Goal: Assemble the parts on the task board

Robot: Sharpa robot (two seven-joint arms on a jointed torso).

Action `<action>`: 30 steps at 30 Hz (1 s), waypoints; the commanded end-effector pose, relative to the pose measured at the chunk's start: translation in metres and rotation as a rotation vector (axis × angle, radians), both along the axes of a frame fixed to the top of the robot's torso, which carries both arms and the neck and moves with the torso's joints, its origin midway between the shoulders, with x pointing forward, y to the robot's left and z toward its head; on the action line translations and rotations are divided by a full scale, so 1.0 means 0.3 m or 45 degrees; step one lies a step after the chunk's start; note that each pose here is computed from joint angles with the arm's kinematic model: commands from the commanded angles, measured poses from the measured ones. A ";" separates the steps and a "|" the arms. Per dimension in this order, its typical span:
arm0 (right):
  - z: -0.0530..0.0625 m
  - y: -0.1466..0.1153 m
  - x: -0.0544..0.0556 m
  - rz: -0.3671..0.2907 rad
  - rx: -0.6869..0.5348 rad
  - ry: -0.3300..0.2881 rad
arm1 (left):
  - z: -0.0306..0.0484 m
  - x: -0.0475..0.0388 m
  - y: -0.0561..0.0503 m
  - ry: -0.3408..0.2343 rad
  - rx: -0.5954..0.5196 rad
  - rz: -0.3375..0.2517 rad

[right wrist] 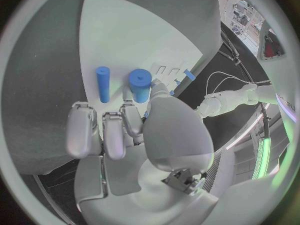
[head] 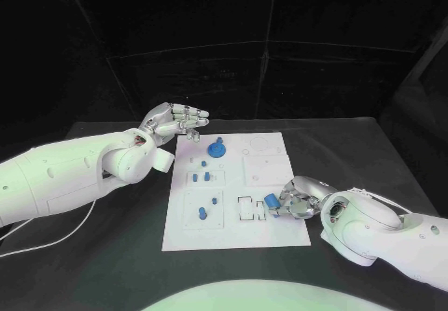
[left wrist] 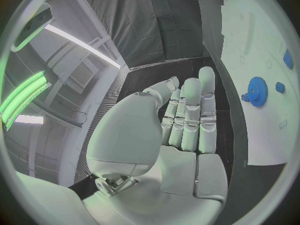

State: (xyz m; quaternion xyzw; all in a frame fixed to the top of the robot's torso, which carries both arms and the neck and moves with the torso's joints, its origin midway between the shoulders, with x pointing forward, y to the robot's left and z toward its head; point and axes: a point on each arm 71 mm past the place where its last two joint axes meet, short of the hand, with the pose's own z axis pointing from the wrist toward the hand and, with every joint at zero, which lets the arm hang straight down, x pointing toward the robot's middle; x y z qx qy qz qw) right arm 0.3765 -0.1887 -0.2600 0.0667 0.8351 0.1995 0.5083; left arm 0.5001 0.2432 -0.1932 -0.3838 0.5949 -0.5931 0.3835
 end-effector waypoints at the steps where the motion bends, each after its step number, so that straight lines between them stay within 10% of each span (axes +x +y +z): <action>1: 0.000 -0.008 -0.013 -0.050 0.031 -0.008 | 0.005 0.000 -0.001 -0.006 -0.012 -0.009; 18: 0.056 0.015 -0.047 -0.132 0.227 -0.100 | 0.004 -0.001 -0.001 0.000 -0.012 -0.015; 30: 0.030 0.115 -0.052 -0.027 0.179 0.017 | 0.004 -0.002 -0.004 0.001 -0.014 -0.020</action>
